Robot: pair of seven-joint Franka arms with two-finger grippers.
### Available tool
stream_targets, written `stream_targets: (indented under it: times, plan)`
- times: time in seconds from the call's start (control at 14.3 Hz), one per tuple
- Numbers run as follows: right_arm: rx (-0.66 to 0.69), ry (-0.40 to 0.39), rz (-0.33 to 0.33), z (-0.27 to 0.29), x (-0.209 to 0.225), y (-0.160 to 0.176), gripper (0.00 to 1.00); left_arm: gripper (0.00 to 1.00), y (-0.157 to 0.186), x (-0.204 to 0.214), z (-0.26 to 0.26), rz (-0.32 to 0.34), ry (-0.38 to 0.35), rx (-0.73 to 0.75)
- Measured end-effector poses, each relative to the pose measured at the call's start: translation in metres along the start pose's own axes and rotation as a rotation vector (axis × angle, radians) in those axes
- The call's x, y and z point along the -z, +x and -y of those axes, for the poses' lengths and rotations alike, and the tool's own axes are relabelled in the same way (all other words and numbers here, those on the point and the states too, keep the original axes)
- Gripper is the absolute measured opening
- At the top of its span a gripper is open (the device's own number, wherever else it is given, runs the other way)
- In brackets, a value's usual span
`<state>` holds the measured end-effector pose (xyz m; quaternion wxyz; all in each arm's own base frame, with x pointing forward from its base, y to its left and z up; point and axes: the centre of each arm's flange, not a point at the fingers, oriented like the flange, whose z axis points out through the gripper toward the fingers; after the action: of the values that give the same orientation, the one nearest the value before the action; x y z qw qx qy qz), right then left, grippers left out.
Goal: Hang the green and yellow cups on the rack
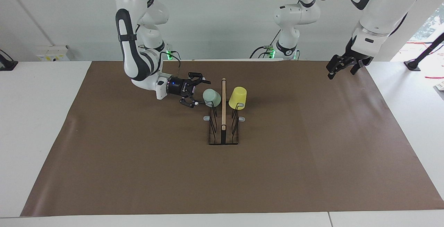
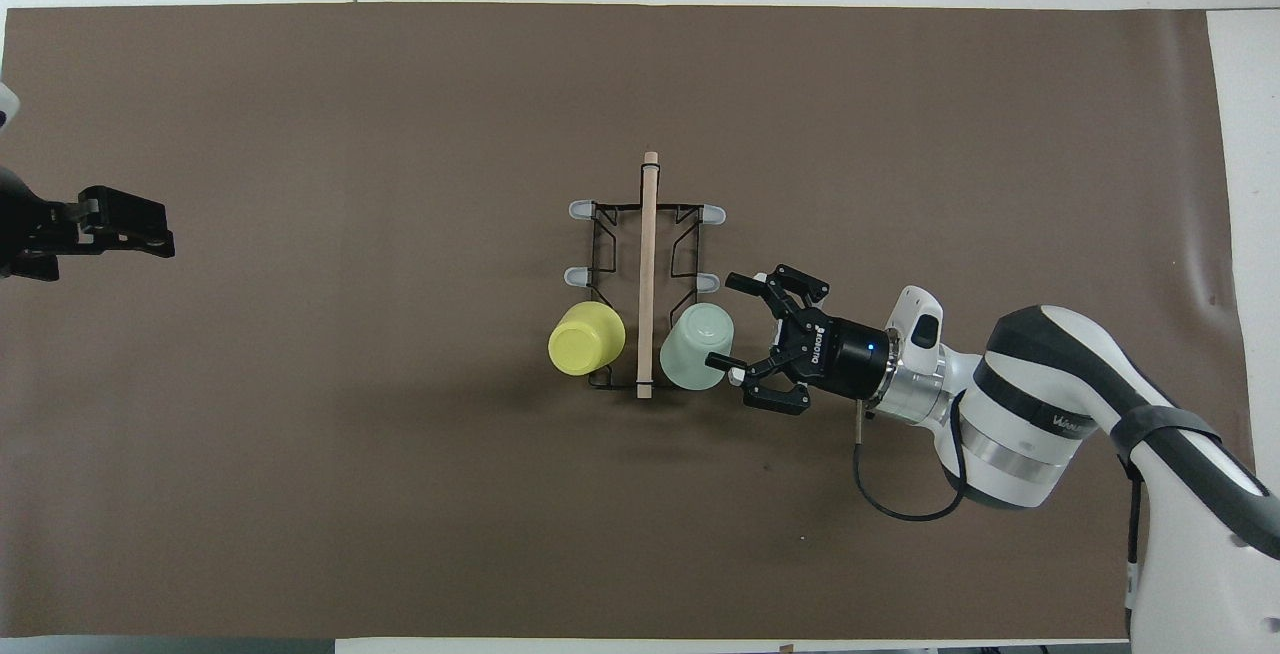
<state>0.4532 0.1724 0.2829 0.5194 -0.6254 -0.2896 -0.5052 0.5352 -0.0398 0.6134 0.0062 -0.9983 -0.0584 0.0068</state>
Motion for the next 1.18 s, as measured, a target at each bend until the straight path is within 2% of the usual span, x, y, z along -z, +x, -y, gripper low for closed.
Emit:
stream_targets:
  times: [0.14, 0.35, 0.49, 0.63, 0.91, 1.05, 1.18]
  plan:
    - [0.009, 0.001, 0.019, -0.006, 0.014, 0.011, 1.0, 1.0, 0.002, 0.006, 0.007, 0.021, -0.013, -0.021]
    - [-0.036, 0.029, 0.101, -0.021, 0.051, 0.042, 1.0, 1.0, 0.002, 0.007, 0.016, 0.047, -0.018, -0.052]
    - [-0.116, 0.037, 0.187, -0.033, 0.07, 0.072, 1.0, 1.0, 0.002, 0.007, 0.02, 0.055, -0.019, -0.076]
    - [-0.262, 0.015, 0.301, -0.047, 0.084, 0.104, 1.0, 1.0, 0.002, 0.007, 0.023, 0.057, -0.02, -0.084]
    - [-0.515, -0.167, 0.498, -0.068, 0.104, 0.142, 1.0, 1.0, 0.002, 0.007, 0.023, 0.056, -0.021, -0.1]
    - [-0.58, -0.282, 0.615, -0.074, 0.109, 0.157, 1.0, 1.0, 0.002, 0.007, 0.022, 0.056, -0.021, -0.11]
    - [-0.605, -0.387, 0.758, -0.076, 0.112, 0.176, 1.0, 1.0, 0.002, 0.007, 0.019, 0.055, -0.021, -0.117]
